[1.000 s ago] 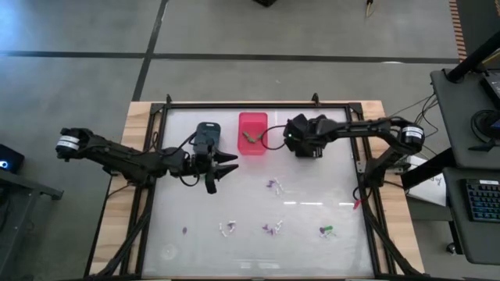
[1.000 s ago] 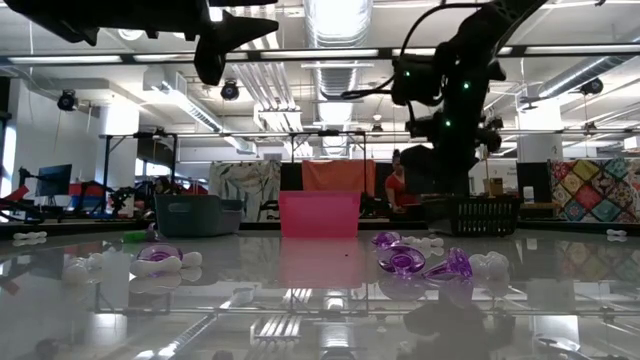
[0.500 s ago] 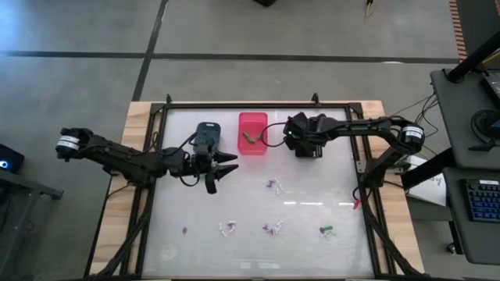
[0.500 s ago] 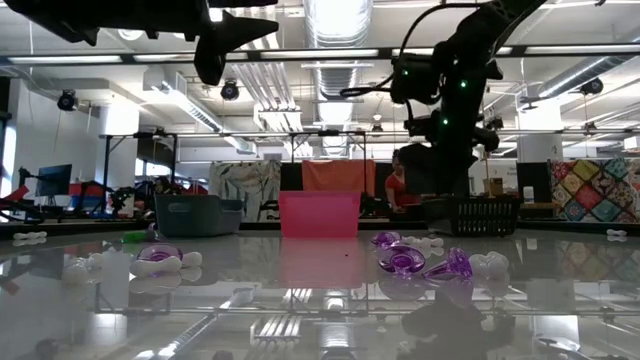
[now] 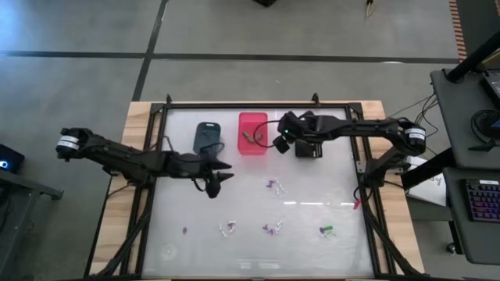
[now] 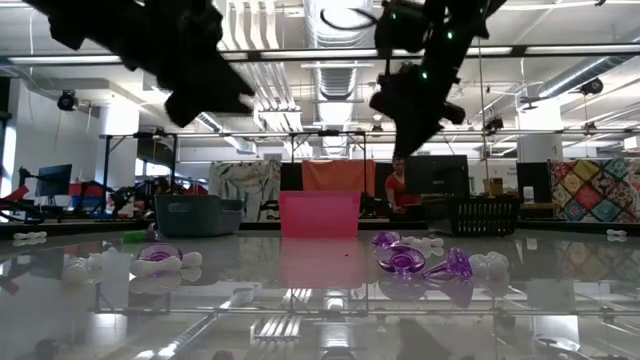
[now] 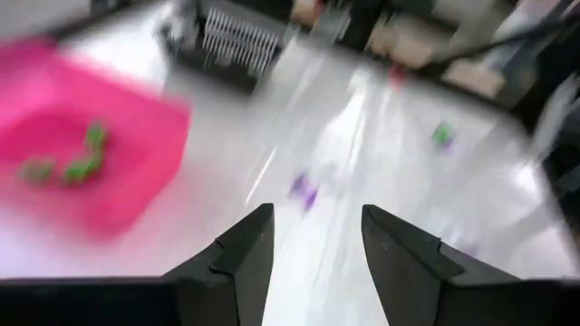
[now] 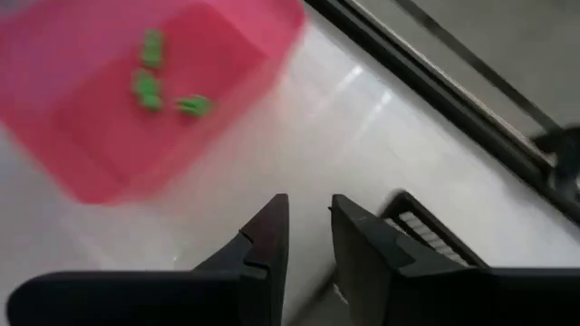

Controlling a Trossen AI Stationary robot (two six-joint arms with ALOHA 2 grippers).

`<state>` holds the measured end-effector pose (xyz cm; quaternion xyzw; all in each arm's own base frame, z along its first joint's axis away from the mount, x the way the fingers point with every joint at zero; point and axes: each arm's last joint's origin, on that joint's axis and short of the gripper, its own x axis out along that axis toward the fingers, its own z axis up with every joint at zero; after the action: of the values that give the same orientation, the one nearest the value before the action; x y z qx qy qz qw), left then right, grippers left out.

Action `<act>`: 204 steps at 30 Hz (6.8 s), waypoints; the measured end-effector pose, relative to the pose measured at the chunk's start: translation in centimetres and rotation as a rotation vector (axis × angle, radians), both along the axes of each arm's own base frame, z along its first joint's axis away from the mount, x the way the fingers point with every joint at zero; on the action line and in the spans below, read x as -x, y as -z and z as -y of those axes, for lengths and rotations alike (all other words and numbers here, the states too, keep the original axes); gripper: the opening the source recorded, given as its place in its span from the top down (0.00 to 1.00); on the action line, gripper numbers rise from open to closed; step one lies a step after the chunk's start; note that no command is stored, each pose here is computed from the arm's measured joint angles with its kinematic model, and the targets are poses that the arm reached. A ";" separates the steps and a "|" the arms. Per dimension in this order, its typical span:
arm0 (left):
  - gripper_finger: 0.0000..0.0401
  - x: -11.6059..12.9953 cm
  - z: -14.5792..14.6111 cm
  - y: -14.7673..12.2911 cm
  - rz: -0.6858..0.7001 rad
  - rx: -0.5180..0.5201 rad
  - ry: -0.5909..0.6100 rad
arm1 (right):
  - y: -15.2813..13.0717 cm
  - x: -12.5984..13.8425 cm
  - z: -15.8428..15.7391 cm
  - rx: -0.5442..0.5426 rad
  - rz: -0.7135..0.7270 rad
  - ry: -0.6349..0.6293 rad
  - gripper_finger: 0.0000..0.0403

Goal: Sort Halloween decoration
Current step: Put the purple witch hat toy into the blue bin, then put the green skeleton toy into the pink bin

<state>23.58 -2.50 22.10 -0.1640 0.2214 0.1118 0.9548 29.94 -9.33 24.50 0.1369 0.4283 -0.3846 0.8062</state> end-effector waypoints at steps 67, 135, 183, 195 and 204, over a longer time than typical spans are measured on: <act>0.81 -2.7 0.2 7.0 -1.038 0.004 -0.358 | -1.8 -2.0 -4.5 -0.006 0.037 -0.254 0.84; 0.97 -0.5 -13.4 0.7 -0.945 -0.176 -0.480 | -1.8 -2.0 -4.5 -0.008 0.035 -0.258 0.85; 0.79 -4.4 -5.0 -4.4 -0.441 -0.486 -0.102 | -0.3 3.2 -20.6 -0.665 -0.307 -0.488 0.86; 0.79 -5.0 -5.1 -5.1 -0.373 -0.556 -0.078 | 1.1 8.4 -26.0 -0.569 -0.556 -0.684 0.87; 0.79 -5.2 -5.1 -5.6 -0.352 -0.574 -0.073 | 3.8 10.4 -28.2 -0.557 -0.527 -0.732 0.86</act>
<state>28.75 2.63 27.69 0.1256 0.3364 0.2302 0.9045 19.58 18.83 20.74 0.0859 0.7220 0.0290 0.6859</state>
